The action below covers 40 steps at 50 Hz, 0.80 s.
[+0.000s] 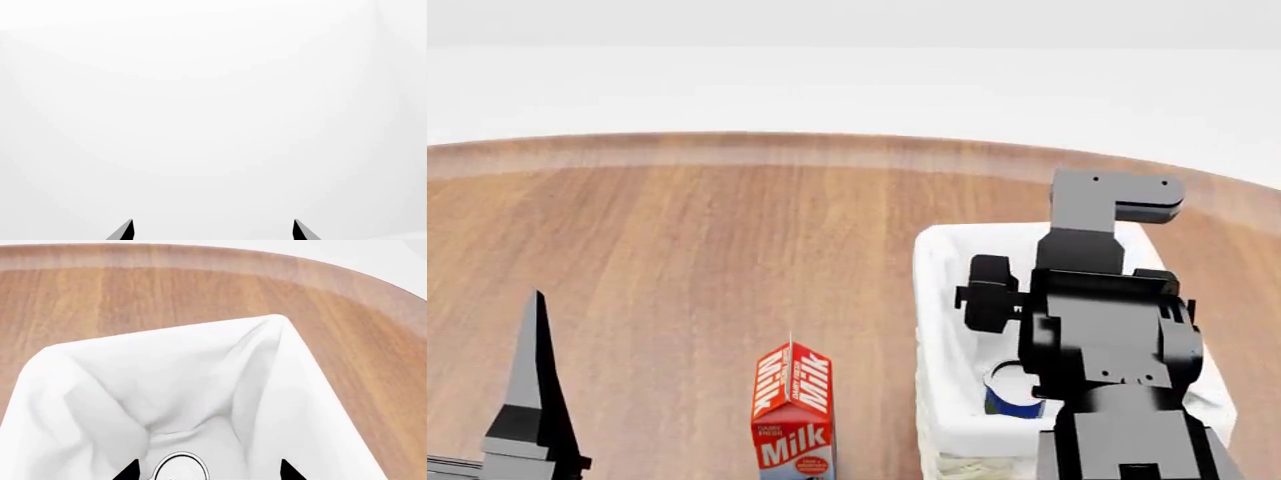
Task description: Pick up the alphabet soup and the tomato sauce, and put them in the basket.
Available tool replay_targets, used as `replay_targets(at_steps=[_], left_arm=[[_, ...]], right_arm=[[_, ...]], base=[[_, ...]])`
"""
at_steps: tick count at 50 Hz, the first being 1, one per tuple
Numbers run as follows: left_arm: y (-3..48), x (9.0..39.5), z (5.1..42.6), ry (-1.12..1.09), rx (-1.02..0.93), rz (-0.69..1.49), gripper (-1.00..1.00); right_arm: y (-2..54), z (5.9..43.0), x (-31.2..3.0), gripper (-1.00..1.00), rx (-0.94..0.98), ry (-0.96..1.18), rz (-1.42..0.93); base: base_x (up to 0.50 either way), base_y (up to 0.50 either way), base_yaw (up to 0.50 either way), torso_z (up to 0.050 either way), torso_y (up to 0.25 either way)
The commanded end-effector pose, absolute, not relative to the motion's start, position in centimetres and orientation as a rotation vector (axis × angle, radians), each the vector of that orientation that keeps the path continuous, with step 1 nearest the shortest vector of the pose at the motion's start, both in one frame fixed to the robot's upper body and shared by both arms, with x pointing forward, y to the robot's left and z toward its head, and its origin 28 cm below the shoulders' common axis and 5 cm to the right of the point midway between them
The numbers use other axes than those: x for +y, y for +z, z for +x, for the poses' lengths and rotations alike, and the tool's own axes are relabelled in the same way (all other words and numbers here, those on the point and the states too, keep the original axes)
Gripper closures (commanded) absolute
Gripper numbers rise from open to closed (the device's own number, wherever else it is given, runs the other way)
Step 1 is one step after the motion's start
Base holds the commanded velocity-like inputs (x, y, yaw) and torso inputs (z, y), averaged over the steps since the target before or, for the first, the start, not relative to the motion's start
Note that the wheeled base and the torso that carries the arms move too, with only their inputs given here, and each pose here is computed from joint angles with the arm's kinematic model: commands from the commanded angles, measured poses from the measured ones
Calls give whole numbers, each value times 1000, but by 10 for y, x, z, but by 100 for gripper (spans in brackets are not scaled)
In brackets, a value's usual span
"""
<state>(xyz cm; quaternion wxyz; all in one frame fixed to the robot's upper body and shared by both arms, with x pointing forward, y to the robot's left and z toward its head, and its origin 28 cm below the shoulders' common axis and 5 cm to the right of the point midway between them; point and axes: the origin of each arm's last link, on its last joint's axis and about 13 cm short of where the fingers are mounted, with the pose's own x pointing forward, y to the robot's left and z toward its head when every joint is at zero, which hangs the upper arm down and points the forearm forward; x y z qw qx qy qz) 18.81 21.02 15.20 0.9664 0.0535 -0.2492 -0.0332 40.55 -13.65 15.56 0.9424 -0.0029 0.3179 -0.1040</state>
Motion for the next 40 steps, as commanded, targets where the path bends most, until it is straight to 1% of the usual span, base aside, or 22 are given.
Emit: replay_targets(at_steps=[1,8,12,21,28,29,31,33,34,40], left_arm=[[152,210,187,-68,-503,107,-100],[152,210,188,-67,-503,106,-100],[152,210,188,-68,-504,106,-100],[153,210,188,-67,-504,105,-100],[153,210,188,-67,-506,105,-100],[153,210,188,-68,-505,105,-100],[153,210,188,-67,-506,105,-100],[154,210,188,-67,-506,109,-100],[155,210,188,-69,-507,107,-100],[155,209,187,-72,-506,109,-100]], right_arm=[[158,406,-136,-100,642,-204,-11],[181,418,-137,-100,451,-197,3],[198,418,-138,-100,404,-183,12],[219,409,-137,-100,389,-112,-26],[228,394,-137,-100,388,-34,-42],[230,390,-136,-100,395,7,10],[229,385,-135,-100,391,17,-54],[231,380,-134,-100,384,40,-22],[232,376,-134,-100,388,47,-71],[243,360,-137,-100,383,102,-101]], base=[[0,0,0,0,0],[0,0,0,0,0],[0,0,0,0,0],[0,0,0,0,0],[0,0,0,0,0],[0,0,0,0,0],[0,0,0,0,0],[0,0,0,0,0],[0,0,0,0,0],[0,0,0,0,0]])
